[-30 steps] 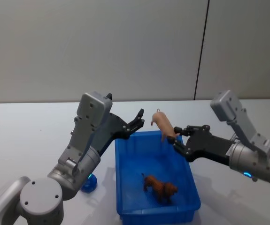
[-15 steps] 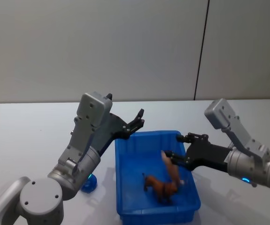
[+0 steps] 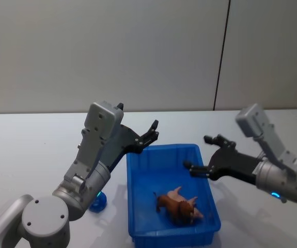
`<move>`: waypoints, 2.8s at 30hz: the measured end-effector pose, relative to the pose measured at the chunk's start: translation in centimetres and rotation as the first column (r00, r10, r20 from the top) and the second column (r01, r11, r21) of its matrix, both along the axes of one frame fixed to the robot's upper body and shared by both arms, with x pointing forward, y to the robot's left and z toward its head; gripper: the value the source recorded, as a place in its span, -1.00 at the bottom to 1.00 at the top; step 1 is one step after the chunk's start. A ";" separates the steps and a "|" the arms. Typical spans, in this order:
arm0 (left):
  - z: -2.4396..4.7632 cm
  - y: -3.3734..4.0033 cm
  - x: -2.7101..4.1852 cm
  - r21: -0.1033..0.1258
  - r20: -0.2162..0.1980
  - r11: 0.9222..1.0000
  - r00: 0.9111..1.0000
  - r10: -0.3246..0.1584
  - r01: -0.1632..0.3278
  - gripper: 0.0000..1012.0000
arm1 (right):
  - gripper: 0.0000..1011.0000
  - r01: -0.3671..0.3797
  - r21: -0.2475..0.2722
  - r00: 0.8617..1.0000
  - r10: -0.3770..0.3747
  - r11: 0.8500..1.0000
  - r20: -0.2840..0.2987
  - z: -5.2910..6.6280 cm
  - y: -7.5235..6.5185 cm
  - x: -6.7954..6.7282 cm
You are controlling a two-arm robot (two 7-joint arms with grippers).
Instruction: Pick up the two dolls from the table and place them into the box.
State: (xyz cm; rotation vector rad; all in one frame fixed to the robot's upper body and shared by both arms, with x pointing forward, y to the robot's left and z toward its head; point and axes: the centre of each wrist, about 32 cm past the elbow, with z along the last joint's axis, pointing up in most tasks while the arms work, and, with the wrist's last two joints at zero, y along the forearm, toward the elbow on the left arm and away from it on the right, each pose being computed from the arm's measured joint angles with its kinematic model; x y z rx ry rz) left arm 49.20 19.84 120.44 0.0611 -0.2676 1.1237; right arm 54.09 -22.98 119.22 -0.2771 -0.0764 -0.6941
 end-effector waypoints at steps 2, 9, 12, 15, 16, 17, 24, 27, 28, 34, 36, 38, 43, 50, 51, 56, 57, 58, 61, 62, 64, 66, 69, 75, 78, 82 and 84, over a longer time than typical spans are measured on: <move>0.00 0.00 0.00 0.000 0.000 1.000 1.000 0.000 0.000 0.98 | 0.98 0.017 0.014 1.000 -0.017 1.000 0.022 0.1 -0.4 -0.2; 0.00 0.00 0.00 0.000 0.000 1.000 1.000 0.000 0.000 0.98 | 0.98 0.071 0.048 0.994 -0.075 0.996 0.076 0.2 -2.1 -1.3; 0.00 0.00 0.00 0.000 0.000 1.000 1.000 0.000 0.000 0.98 | 0.98 0.095 0.057 0.991 -0.100 0.994 0.090 0.1 -2.9 -2.0; 0.00 0.00 0.00 0.000 0.000 1.000 1.000 0.000 0.000 0.98 | 0.98 0.117 0.062 0.988 -0.122 0.991 0.098 -0.1 -3.8 -2.6; 0.00 0.00 0.00 0.000 0.000 1.000 1.000 0.000 0.000 0.98 | 0.98 0.121 0.063 0.987 -0.127 0.991 0.100 -0.1 -3.9 -2.7; 0.00 0.00 0.00 0.000 0.000 1.000 1.000 0.000 0.000 0.98 | 0.98 0.131 0.065 0.985 -0.137 0.989 0.103 -0.2 -4.3 -3.0; -0.03 0.01 -0.03 0.001 -0.002 1.000 1.000 0.000 0.000 0.98 | 0.98 0.158 0.069 0.980 -0.165 0.985 0.112 -0.4 -5.4 -3.9; -0.03 0.08 -0.15 0.007 -0.006 1.000 1.000 0.005 -0.005 0.98 | 0.98 0.165 0.070 0.978 -0.172 0.984 0.115 -0.4 -5.6 -4.2; -0.01 0.16 -0.28 0.013 -0.011 1.000 1.000 0.011 -0.011 0.98 | 0.98 0.167 0.070 0.978 -0.174 0.984 0.115 -0.5 -5.7 -4.2; 0.06 0.84 -1.19 0.043 -0.042 0.998 0.998 0.041 -0.040 0.98 | 0.98 0.176 0.072 0.976 -0.184 0.982 0.120 -0.5 -6.1 -4.6; 0.10 1.08 -1.49 0.050 -0.055 0.998 0.997 0.052 -0.049 0.98 | 0.98 0.178 0.072 0.975 -0.185 0.981 0.121 -0.5 -6.1 -4.6; 0.06 1.48 -2.04 0.061 -0.077 0.996 0.995 0.068 -0.063 0.98 | 0.98 0.181 0.073 0.975 -0.188 0.981 0.121 -0.5 -6.3 -4.7; -0.11 2.64 -3.47 0.084 -0.135 0.992 0.986 0.103 -0.092 0.98 | 0.98 0.185 0.073 0.974 -0.192 0.980 0.123 -0.5 -6.4 -4.9; -1.01 4.30 -5.34 0.108 -0.217 0.988 0.967 0.135 -0.113 0.98 | 0.98 0.188 0.073 0.973 -0.196 0.980 0.124 -0.5 -6.5 -5.0; -1.13 4.46 -5.49 0.109 -0.226 0.987 0.964 0.137 -0.114 0.98 | 0.98 0.188 0.073 0.973 -0.196 0.979 0.124 -0.5 -6.6 -5.0; -1.86 5.48 -6.28 0.120 -0.269 0.986 0.952 0.144 -0.115 0.98 | 0.98 0.189 0.073 0.972 -0.197 0.979 0.125 -0.5 -6.6 -5.0; -1.95 5.59 -6.35 0.121 -0.273 0.986 0.951 0.143 -0.113 0.98 | 0.98 0.189 0.073 0.972 -0.197 0.979 0.125 -0.5 -6.6 -5.0; -2.09 5.73 -6.40 0.123 -0.280 0.986 0.950 0.142 -0.111 0.98 | 0.98 0.189 0.073 0.972 -0.197 0.979 0.125 -0.5 -6.6 -5.0; -2.59 6.17 -6.44 0.126 -0.300 0.987 0.944 0.134 -0.100 0.98 | 0.98 0.190 0.073 0.972 -0.198 0.979 0.125 -0.6 -6.6 -5.1; -2.75 6.30 -6.41 0.128 -0.305 0.987 0.943 0.133 -0.098 0.98 | 0.98 0.190 0.073 0.972 -0.198 0.979 0.125 -0.6 -6.6 -5.1; -3.16 6.62 -6.30 0.131 -0.317 0.987 0.940 0.128 -0.091 0.98 | 0.98 0.190 0.074 0.972 -0.198 0.979 0.125 -0.5 -6.6 -5.1; -3.57 6.92 -6.07 0.131 -0.328 0.988 0.937 0.121 -0.082 0.98 | 0.98 0.191 0.074 0.972 -0.199 0.979 0.125 -0.5 -6.7 -5.1; -4.10 7.25 -5.73 0.130 -0.338 0.989 0.934 0.112 -0.071 0.98 | 0.98 0.191 0.074 0.972 -0.199 0.979 0.126 -0.5 -6.7 -5.1; -5.28 7.90 -4.83 0.129 -0.361 0.990 0.928 0.098 -0.054 0.98 | 0.98 0.191 0.074 0.972 -0.199 0.979 0.126 -0.5 -6.7 -5.1; -5.69 8.08 -4.50 0.128 -0.368 0.991 0.925 0.091 -0.047 0.98 | 0.98 0.191 0.074 0.972 -0.199 0.979 0.126 -0.5 -6.7 -5.1; -6.55 8.50 -3.79 0.126 -0.385 0.991 0.919 0.086 -0.040 0.98 | 0.98 0.191 0.074 0.972 -0.199 0.979 0.125 -0.6 -6.7 -5.1; -6.78 8.62 -3.60 0.125 -0.390 0.991 0.917 0.084 -0.038 0.98 | 0.98 0.191 0.074 0.972 -0.199 0.979 0.125 -0.6 -6.7 -5.1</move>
